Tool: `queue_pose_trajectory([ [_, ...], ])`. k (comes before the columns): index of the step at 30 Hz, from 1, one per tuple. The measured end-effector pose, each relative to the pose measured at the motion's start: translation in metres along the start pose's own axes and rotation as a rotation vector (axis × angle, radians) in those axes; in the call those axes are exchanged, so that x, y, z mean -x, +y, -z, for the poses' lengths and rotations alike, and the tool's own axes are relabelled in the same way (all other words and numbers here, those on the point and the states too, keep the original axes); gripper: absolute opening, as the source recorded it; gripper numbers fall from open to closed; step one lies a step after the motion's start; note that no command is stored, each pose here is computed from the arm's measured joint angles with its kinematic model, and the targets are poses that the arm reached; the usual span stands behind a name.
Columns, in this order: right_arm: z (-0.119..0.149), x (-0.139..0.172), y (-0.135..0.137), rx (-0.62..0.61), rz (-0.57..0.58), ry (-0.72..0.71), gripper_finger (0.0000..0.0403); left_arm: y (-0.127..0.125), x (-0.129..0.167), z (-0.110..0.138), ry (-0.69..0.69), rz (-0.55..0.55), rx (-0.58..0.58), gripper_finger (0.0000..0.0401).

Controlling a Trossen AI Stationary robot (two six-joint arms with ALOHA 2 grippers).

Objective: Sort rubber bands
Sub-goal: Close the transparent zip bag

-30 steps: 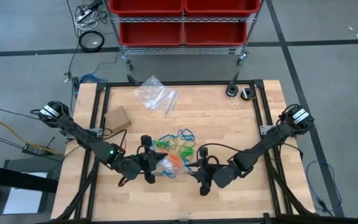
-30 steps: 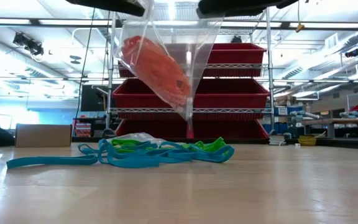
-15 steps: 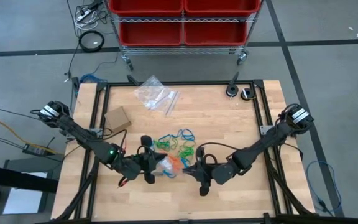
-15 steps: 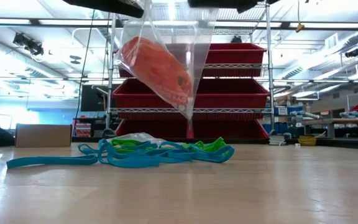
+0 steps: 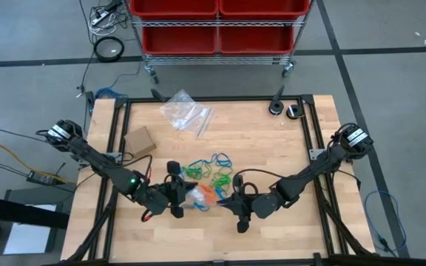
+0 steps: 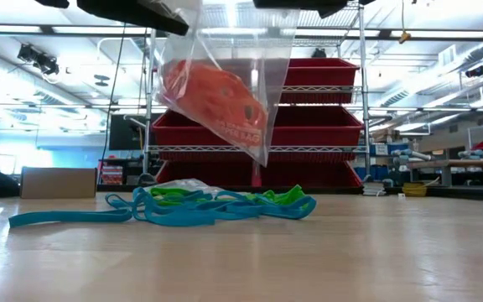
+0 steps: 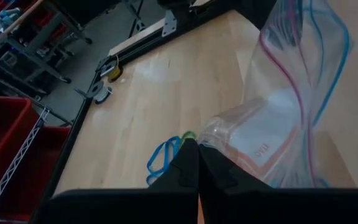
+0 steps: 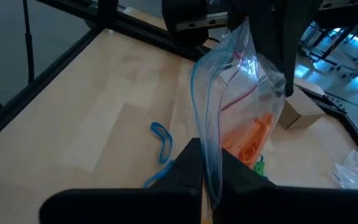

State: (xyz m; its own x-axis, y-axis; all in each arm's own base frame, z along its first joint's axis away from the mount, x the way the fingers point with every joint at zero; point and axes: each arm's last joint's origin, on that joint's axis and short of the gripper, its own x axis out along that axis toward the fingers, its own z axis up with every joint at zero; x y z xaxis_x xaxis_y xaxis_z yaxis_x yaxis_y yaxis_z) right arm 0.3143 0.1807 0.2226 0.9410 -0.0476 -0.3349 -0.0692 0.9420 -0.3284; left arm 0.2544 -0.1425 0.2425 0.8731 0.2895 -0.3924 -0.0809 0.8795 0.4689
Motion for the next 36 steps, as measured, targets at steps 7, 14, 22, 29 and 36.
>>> queue_pose_trajectory([
  [7,0.002,0.000,0.001,-0.021,-0.024,0.012,0.0000,-0.002,0.000,0.002,0.012,0.053,-0.013,0.0003],
  [14,0.007,-0.002,-0.002,-0.085,-0.022,0.059,0.0000,-0.005,0.001,0.006,0.057,0.154,-0.021,0.0049],
  [22,0.009,-0.008,-0.012,-0.218,-0.074,0.138,0.0000,0.004,0.011,-0.002,0.205,0.157,-0.024,0.0172],
  [29,-0.023,-0.010,-0.027,-0.255,-0.172,0.232,0.0000,0.022,0.026,-0.030,0.248,0.155,-0.066,0.0231],
  [36,-0.060,-0.003,-0.046,-0.239,-0.196,0.293,0.0000,0.052,0.051,-0.053,0.353,0.068,-0.138,0.0232],
])
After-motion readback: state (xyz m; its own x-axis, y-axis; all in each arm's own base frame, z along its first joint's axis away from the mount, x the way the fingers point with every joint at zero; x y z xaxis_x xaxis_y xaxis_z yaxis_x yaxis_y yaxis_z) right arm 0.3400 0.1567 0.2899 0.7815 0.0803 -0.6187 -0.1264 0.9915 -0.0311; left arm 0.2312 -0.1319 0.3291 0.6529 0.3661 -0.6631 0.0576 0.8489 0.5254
